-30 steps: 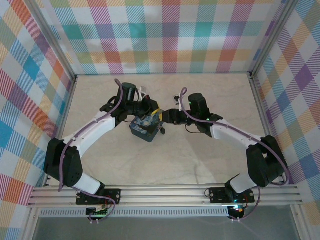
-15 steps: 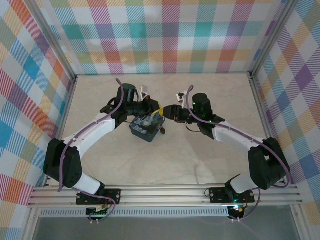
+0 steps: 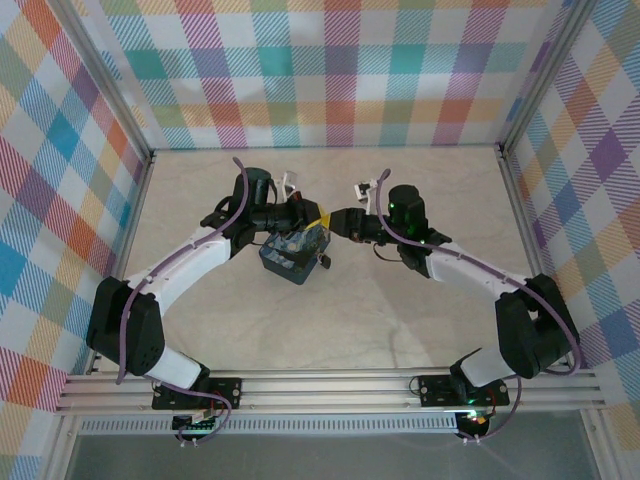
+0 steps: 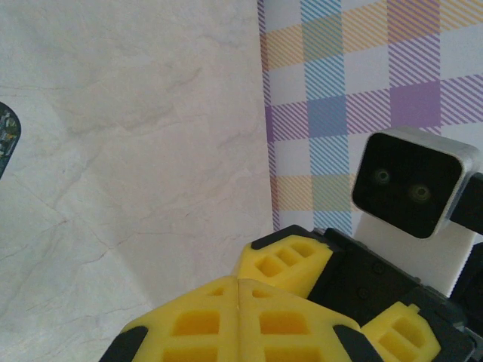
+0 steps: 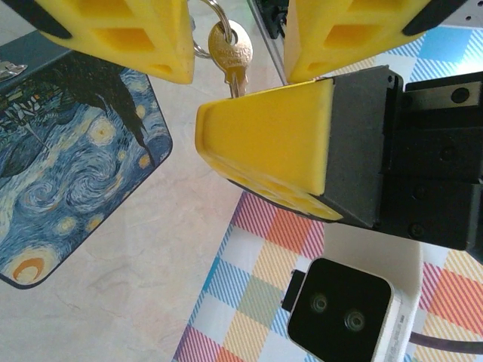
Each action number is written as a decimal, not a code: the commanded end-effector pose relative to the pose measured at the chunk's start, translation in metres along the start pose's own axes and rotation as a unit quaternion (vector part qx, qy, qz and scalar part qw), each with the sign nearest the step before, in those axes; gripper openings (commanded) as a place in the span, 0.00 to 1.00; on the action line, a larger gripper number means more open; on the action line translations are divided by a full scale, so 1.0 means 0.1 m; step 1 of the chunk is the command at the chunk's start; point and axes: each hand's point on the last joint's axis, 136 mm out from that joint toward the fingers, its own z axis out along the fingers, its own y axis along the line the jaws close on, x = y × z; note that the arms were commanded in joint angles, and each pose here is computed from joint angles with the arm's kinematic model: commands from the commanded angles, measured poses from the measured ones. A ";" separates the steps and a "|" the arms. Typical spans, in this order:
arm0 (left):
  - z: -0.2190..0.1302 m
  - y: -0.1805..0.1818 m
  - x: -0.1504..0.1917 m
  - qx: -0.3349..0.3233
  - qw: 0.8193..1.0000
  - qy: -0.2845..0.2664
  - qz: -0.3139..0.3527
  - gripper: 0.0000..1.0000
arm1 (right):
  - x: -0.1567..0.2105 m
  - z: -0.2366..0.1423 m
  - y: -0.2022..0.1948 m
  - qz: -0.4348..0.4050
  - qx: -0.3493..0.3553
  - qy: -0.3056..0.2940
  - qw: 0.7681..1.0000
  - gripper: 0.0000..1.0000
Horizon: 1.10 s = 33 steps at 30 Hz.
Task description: Unlock the padlock with the key
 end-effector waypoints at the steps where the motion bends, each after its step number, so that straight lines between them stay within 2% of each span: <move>1: -0.08 -0.16 -0.01 0.026 0.999 -0.006 0.018 0.00 | -0.02 0.01 0.13 -0.012 -0.034 0.000 0.999 0.34; 9: -0.07 -0.16 -0.03 0.028 0.999 -0.011 0.015 0.00 | 0.02 -0.01 0.16 0.009 -0.052 0.002 0.999 0.25; 14: -0.09 -0.19 -0.05 0.036 0.999 -0.014 0.015 0.00 | 0.04 0.00 0.18 0.019 -0.067 0.005 0.998 0.24; 28: -0.13 -0.19 -0.04 0.044 0.999 -0.019 0.012 0.00 | 0.00 -0.04 0.25 0.020 -0.088 -0.013 0.996 0.02; 31: -0.13 -0.13 -0.04 0.034 0.999 -0.021 0.006 0.00 | 0.00 -0.06 0.24 0.017 -0.085 -0.018 0.996 0.00; 32: -0.13 -0.11 -0.05 0.029 0.999 -0.023 0.005 0.04 | 0.01 -0.06 0.22 0.015 -0.079 -0.019 0.997 0.00; 33: -0.14 -0.08 -0.05 0.022 0.999 -0.026 0.004 0.14 | 0.01 -0.07 0.20 0.012 -0.072 -0.019 0.997 0.00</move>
